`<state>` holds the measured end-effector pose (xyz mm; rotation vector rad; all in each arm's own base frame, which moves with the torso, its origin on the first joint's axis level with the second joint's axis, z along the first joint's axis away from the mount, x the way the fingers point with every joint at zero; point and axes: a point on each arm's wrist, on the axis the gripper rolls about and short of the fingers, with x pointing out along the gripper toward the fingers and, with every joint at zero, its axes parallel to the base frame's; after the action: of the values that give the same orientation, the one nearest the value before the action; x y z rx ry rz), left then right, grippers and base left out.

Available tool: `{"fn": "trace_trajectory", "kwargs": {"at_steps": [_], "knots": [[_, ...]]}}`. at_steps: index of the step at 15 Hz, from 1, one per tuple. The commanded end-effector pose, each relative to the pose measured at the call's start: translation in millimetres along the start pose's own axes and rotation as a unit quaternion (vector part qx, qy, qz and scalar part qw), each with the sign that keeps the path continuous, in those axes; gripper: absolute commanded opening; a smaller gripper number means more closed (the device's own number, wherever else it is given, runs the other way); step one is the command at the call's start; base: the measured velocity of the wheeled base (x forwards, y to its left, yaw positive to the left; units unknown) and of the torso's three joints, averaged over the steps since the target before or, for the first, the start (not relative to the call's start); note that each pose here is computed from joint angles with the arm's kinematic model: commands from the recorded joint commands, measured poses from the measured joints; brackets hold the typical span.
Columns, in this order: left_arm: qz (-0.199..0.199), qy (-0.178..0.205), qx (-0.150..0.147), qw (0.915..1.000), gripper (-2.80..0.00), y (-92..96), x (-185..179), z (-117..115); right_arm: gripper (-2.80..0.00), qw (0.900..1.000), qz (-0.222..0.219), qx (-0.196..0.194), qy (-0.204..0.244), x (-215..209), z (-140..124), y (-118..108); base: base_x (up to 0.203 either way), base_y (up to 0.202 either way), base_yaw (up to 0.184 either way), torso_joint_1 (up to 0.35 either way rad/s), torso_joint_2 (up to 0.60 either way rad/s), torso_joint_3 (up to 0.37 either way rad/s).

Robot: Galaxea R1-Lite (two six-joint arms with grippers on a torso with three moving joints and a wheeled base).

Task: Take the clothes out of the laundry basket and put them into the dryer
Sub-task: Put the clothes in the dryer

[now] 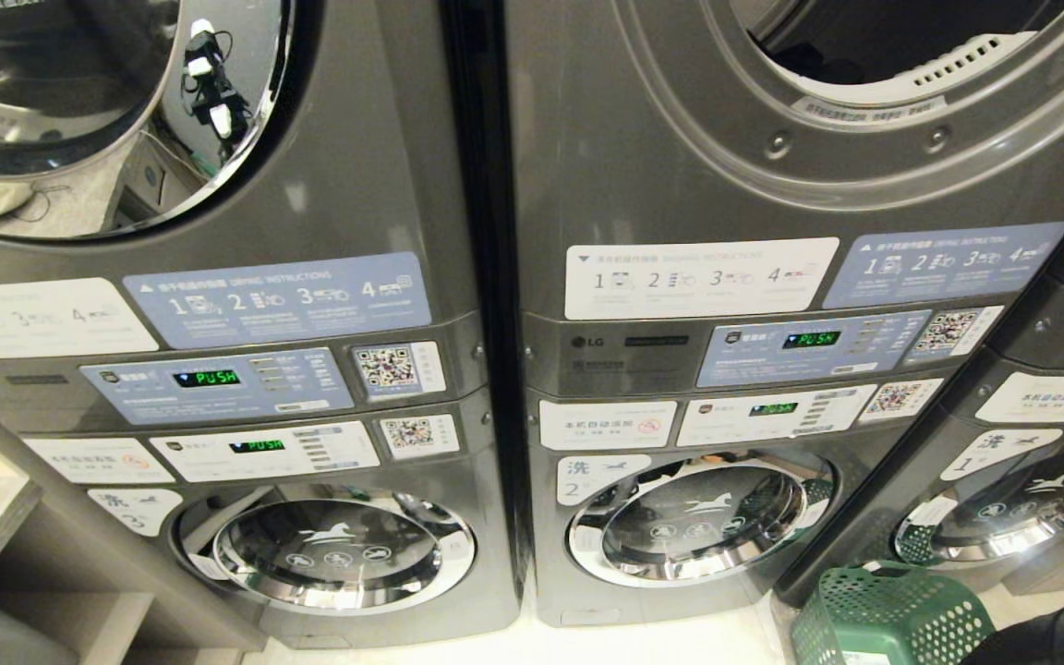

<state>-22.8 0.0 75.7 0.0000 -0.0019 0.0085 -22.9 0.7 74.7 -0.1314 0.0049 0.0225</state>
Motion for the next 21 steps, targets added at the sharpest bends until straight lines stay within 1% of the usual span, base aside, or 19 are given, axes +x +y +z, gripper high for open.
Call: {"fn": "trace_trajectory", "kwargs": {"at_steps": [1, 8, 14, 21], "knots": [[0.0, -0.001, 0.0, 1.0, -2.8, 0.0, 0.0, 0.1, -2.8, 1.0, 0.0, -0.004, 0.0, 0.1, 0.1, 0.0, 0.0, 0.0, 0.0, 0.0, 0.0, 0.0], [0.0, -0.001, 0.001, 1.0, -2.8, 0.0, 0.0, 0.1, -2.8, 1.0, 0.003, -0.015, -0.001, 0.1, 0.3, 0.2, 0.0, 0.0, 0.0, 0.0, 0.0, 0.0], [0.0, -0.001, 0.001, 1.0, -2.8, 0.0, 0.0, 0.1, -2.8, 1.0, 0.003, -0.009, 0.0, 0.1, 0.0, 0.2, 0.0, 0.0, 0.0, 0.0, 0.0, 0.0], [0.0, -0.001, 0.001, 1.0, -2.8, 0.0, 0.0, 0.1, -2.8, 1.0, 0.005, -0.009, 0.0, 0.1, 0.0, 0.3, 0.185, 0.0, -0.001, 0.004, 0.0, 0.003]]}}
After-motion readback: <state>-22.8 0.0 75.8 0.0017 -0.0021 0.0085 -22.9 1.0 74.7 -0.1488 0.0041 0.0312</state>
